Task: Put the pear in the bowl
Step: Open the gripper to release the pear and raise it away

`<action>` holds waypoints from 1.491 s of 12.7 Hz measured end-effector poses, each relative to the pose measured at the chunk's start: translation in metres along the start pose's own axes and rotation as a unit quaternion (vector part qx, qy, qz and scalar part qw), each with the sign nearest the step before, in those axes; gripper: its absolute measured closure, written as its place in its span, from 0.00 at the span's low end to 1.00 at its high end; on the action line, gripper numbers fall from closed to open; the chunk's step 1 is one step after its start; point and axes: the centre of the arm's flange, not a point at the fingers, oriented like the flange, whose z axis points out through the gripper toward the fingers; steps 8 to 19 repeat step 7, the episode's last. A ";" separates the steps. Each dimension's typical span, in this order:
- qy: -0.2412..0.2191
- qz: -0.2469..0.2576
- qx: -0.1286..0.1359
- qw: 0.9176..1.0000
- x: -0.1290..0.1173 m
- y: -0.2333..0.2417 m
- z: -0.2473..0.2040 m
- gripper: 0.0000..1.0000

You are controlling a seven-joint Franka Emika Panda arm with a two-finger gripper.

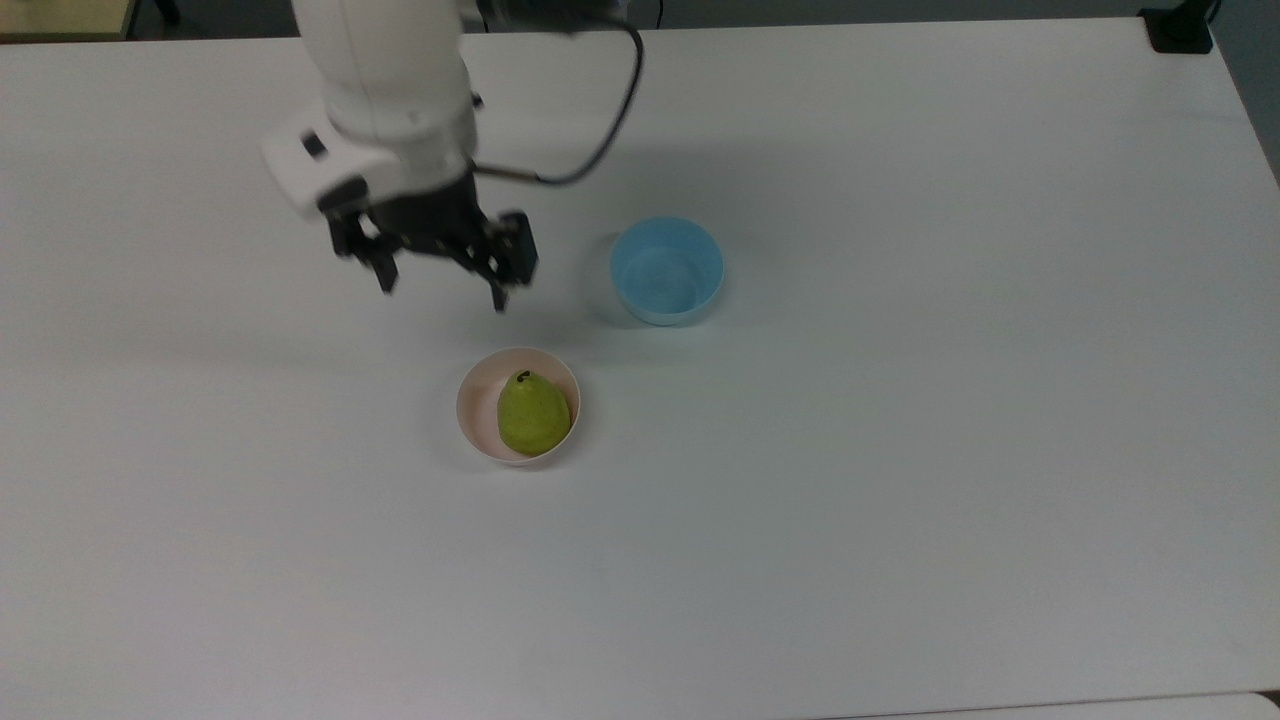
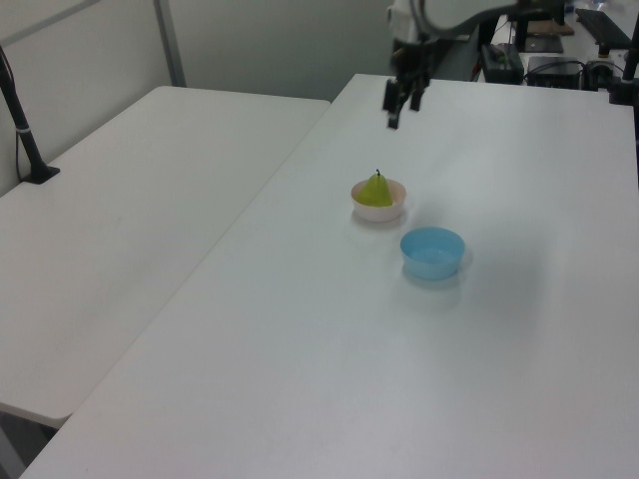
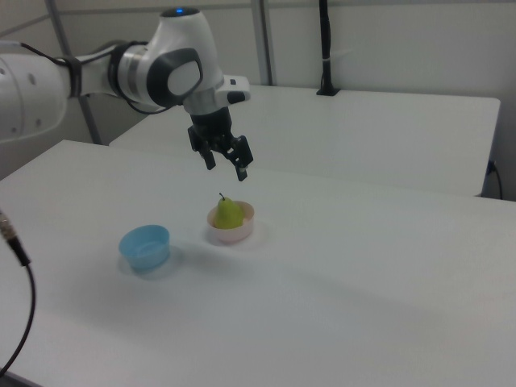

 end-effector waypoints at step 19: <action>-0.038 -0.009 0.020 0.999 -0.100 0.065 -0.089 0.00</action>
